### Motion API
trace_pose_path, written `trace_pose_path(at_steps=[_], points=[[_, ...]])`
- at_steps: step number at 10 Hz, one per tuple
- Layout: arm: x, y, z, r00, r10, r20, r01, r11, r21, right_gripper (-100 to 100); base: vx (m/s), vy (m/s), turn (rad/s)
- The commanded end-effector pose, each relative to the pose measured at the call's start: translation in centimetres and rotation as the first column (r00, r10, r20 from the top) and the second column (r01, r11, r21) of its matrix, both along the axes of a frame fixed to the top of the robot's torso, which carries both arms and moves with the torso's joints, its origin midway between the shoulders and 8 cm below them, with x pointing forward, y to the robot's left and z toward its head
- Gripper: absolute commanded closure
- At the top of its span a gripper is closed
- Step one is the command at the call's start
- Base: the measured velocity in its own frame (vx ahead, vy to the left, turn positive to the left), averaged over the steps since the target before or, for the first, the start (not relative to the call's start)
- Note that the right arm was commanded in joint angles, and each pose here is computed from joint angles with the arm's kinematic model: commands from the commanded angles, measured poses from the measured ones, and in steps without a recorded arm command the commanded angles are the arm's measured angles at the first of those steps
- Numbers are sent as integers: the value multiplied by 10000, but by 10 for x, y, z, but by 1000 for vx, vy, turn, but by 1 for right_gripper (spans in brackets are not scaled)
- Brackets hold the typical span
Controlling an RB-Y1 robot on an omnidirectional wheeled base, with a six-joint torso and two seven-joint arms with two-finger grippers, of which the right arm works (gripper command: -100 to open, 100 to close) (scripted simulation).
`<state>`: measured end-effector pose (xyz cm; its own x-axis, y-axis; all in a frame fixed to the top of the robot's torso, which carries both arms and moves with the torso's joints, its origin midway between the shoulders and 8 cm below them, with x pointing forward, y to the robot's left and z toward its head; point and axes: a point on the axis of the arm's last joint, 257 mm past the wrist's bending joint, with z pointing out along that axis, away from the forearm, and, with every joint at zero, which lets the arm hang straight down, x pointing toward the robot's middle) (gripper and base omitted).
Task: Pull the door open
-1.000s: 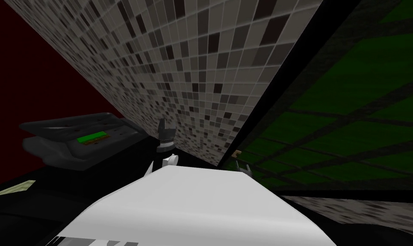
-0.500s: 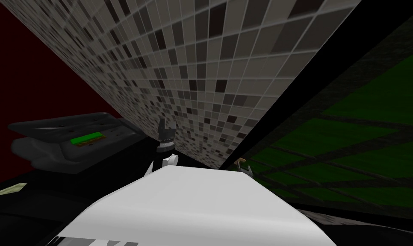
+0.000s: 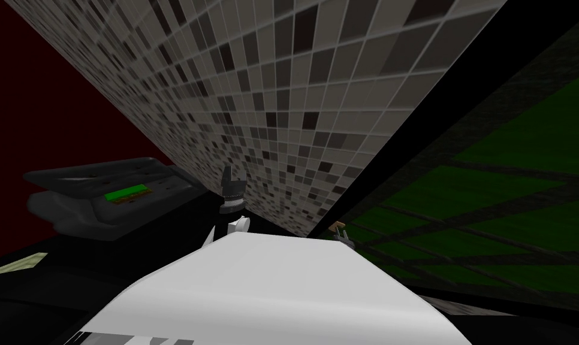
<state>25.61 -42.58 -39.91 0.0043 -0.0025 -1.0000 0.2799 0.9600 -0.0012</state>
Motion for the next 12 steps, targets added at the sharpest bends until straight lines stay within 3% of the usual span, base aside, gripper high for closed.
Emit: trace_pose_path(at_steps=[1, 5, 9, 11, 12], points=[[0, -2, 0, 10000, -23, -4, 23, 10000, -16, 100, 0, 0, 0], [5, 0, 1, 9992, -16, 406, -31, 9933, 1151, 100, -22, 0, 17], [9, 0, 2, 9971, -64, 759, -101, 9766, 2147, 100, -29, -3, 20], [13, 0, 3, 9948, -117, 1009, -174, 9590, 2828, 100, -27, -3, 20], [13, 0, 3, 9945, -125, 1035, -184, 9563, 2919, 100, -30, -2, 15]])
